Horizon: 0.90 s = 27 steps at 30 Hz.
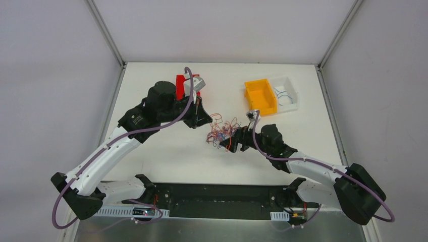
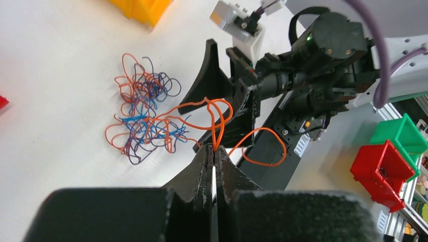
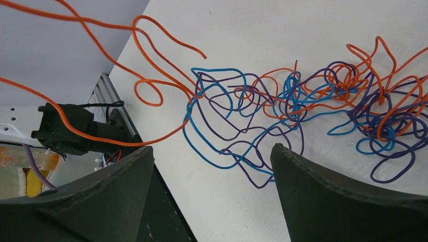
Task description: Untangle the cables
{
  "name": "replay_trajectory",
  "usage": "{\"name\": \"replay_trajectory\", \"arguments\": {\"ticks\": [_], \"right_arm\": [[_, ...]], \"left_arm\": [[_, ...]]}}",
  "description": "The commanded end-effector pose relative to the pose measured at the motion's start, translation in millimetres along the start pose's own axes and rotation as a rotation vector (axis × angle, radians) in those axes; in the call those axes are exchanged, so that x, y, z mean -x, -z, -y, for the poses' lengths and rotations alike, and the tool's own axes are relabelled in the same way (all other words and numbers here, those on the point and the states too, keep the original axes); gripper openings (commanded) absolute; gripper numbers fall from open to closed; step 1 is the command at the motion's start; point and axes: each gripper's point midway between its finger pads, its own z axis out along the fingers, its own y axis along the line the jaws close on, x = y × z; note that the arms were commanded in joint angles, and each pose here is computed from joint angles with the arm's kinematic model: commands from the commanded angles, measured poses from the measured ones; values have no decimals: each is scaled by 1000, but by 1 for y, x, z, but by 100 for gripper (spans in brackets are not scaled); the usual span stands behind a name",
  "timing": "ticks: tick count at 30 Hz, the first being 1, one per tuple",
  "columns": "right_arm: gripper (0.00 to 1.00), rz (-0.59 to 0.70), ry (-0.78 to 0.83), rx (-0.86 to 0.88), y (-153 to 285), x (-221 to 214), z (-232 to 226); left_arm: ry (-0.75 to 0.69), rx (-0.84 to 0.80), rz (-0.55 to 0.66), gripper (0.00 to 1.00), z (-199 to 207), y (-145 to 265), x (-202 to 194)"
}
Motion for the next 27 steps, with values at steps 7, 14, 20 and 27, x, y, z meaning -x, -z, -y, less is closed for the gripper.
{"name": "replay_trajectory", "arguments": {"ticks": [7,14,20,27], "right_arm": [[88,56,89,108,-7,17,-28],[27,36,86,39,-21,22,-18],[0,251,-13,-486,10,51,70],[0,450,-124,-795,71,65,122]], "left_arm": [[-21,-58,89,0,24,7,43],[-12,67,121,0,5,13,50],[-1,757,240,0,-94,93,66],[9,1289,332,0,-143,200,55]]}}
